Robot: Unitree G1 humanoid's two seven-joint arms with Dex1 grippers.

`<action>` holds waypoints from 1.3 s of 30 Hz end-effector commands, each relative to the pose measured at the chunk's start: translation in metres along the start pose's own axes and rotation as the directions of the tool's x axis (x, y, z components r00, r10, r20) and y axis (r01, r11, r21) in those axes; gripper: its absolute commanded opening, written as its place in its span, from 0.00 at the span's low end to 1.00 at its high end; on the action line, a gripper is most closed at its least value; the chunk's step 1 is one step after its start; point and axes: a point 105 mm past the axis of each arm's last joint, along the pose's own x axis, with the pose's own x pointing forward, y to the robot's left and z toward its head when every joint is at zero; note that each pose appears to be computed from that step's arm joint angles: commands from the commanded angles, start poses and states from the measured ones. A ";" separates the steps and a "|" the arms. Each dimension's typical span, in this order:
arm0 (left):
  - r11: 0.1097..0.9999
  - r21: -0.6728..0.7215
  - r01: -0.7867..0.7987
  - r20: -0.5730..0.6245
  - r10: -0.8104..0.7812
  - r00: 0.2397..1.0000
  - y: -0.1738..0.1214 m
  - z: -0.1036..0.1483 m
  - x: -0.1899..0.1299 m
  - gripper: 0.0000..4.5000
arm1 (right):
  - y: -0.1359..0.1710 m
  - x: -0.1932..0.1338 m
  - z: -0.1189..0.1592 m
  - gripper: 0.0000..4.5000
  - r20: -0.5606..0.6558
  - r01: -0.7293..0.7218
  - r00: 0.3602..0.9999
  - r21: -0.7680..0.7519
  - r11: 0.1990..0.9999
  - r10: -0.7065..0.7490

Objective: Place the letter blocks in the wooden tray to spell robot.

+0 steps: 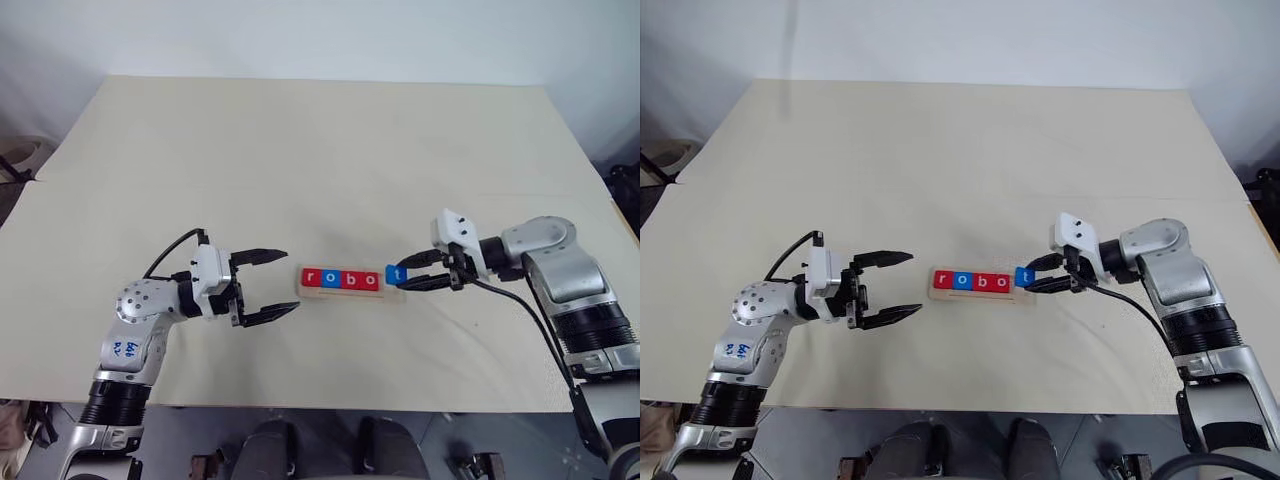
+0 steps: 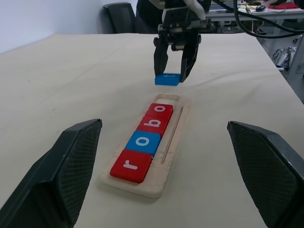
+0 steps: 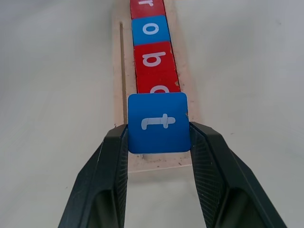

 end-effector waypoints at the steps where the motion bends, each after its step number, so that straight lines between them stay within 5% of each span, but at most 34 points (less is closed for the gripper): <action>1: 0.999 0.036 0.004 0.024 -0.004 1.000 -0.001 0.009 0.001 1.00 | -0.002 0.001 0.003 0.32 -0.005 0.014 1.000 -0.036 0.999 -0.015; 9: 0.999 0.036 -0.012 0.022 0.011 1.000 0.000 0.008 -0.002 1.00 | -0.004 0.009 0.002 0.32 -0.010 0.010 1.000 -0.029 1.000 -0.010; 18: 0.999 0.037 -0.019 0.020 0.018 1.000 -0.001 0.007 -0.004 1.00 | -0.008 0.002 0.007 0.99 0.009 0.045 0.999 -0.045 0.998 -0.045; 24: 0.999 0.037 -0.020 0.020 0.019 1.000 0.000 0.006 -0.004 1.00 | -0.006 -0.013 0.009 1.00 0.030 0.076 0.997 -0.038 0.996 -0.074; 28: 0.999 0.037 -0.016 0.022 0.016 1.000 0.000 0.006 -0.002 1.00 | 0.000 -0.019 0.005 0.79 0.038 0.073 0.997 -0.020 0.997 -0.072; 38: 0.999 0.040 -0.011 0.025 0.010 1.000 0.003 0.008 0.000 1.00 | 0.022 -0.003 0.005 0.00 0.050 0.043 0.998 -0.009 0.999 -0.043; 39: 0.999 0.040 -0.011 0.026 0.010 1.000 0.003 0.008 0.000 1.00 | 0.022 -0.001 0.002 0.00 0.041 0.048 0.998 -0.001 0.999 -0.048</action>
